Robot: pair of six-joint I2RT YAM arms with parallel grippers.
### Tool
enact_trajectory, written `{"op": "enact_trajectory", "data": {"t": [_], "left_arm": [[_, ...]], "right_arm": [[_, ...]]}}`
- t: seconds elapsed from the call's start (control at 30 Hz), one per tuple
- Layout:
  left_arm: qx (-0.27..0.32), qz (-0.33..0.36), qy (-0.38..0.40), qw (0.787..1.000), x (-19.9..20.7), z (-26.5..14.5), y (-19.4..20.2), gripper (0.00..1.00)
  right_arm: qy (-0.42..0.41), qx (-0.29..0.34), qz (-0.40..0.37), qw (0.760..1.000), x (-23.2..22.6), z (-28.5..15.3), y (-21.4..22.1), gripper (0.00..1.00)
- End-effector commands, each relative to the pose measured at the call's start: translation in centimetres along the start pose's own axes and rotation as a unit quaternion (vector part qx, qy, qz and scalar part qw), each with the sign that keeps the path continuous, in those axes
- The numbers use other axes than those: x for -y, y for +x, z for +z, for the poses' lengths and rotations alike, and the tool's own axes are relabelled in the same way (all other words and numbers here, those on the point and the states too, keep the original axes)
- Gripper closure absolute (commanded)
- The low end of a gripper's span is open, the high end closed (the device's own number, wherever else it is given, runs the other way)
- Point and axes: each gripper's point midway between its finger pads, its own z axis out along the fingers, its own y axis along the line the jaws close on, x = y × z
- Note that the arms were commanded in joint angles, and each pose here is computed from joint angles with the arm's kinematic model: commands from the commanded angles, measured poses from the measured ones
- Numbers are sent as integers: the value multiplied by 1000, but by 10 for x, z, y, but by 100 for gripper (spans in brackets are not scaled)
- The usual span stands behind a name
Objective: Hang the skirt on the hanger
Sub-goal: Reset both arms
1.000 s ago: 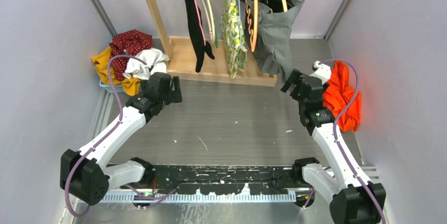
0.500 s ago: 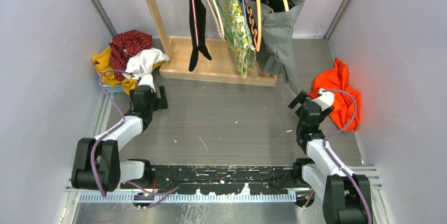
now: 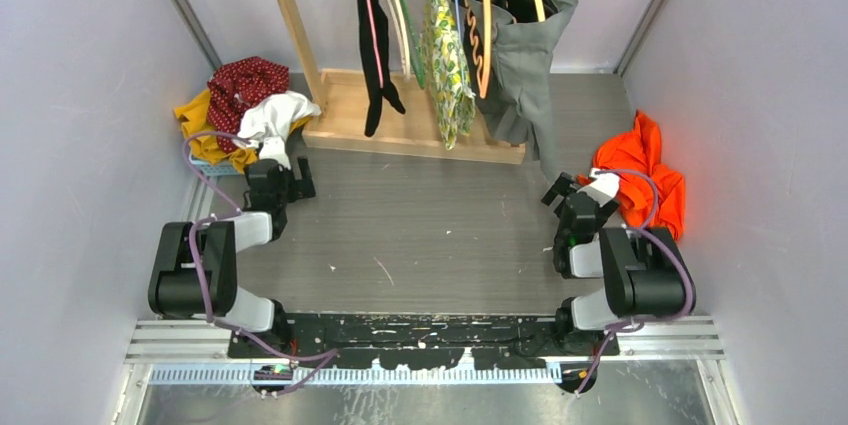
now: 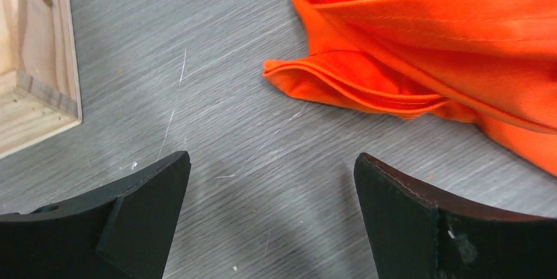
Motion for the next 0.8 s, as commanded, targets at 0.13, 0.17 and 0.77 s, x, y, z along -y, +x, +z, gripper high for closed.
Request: {"op": "enact_trajectory", "data": {"t": [0.13,0.17,0.77], "left_arm": [[96,-5,36,995,10,2,-40,1],[101,1,47,994,13,-1,-35,1],[130,11,78,988,22,1,-26,1]], "right_arm": [[-97,51,-19,994,-43,17,-25,0],[-113,47,-25,992,-50,18,-24,0],[-137,-18,-65,988,-67,32,-13,0]]}}
